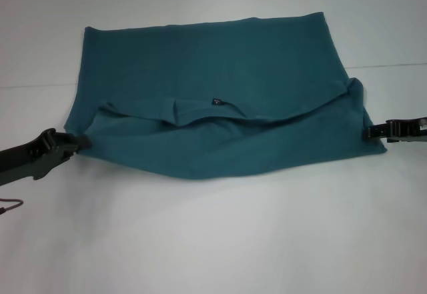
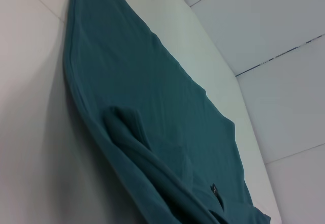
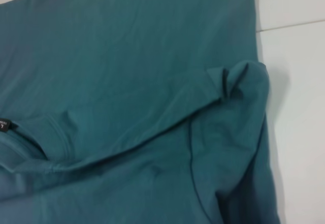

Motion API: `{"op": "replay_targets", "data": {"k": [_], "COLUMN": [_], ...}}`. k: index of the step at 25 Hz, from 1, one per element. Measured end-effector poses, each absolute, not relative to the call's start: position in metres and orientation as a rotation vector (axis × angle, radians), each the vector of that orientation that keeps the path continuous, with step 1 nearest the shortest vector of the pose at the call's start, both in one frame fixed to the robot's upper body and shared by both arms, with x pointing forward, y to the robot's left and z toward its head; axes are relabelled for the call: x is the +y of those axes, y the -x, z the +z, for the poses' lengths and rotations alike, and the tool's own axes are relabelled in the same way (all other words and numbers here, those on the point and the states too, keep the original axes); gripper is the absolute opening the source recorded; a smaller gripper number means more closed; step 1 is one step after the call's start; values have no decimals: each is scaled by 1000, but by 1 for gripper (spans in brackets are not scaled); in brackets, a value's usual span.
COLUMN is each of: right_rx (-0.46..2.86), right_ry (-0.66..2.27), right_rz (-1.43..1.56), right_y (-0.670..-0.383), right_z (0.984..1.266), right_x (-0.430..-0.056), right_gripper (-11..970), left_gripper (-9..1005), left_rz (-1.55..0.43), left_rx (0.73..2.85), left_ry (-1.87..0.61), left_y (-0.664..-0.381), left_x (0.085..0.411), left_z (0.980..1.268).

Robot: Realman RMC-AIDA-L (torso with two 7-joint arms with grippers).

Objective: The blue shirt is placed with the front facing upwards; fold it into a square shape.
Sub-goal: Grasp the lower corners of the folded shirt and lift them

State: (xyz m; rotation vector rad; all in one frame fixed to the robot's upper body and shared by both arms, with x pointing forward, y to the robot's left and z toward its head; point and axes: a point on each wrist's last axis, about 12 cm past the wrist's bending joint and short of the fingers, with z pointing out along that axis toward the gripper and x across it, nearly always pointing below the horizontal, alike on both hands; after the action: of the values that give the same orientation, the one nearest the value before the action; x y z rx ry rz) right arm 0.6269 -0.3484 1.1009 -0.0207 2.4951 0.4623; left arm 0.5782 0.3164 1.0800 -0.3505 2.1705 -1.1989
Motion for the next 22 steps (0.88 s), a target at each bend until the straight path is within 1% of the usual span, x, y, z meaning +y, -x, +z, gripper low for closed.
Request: {"op": "replay_targets", "data": {"k": [6, 12, 22], "right_rx": [2479, 2474, 2475], "right_ry": [52, 64, 79], "right_rz": [462, 473, 475], "right_y": [-627, -630, -632], "right_z": [1096, 1089, 1088], "right_x": [-343, -334, -327], "right_gripper": [668, 669, 597], "left_gripper": [25, 25, 25], "left_rz": [-1194, -1192, -1189], "left_rx": [2170, 2173, 2172], "left_ry": [351, 356, 358], "left_y": [-578, -578, -578], "left_x": [317, 316, 317], "left_z": [1080, 1078, 1078]}}
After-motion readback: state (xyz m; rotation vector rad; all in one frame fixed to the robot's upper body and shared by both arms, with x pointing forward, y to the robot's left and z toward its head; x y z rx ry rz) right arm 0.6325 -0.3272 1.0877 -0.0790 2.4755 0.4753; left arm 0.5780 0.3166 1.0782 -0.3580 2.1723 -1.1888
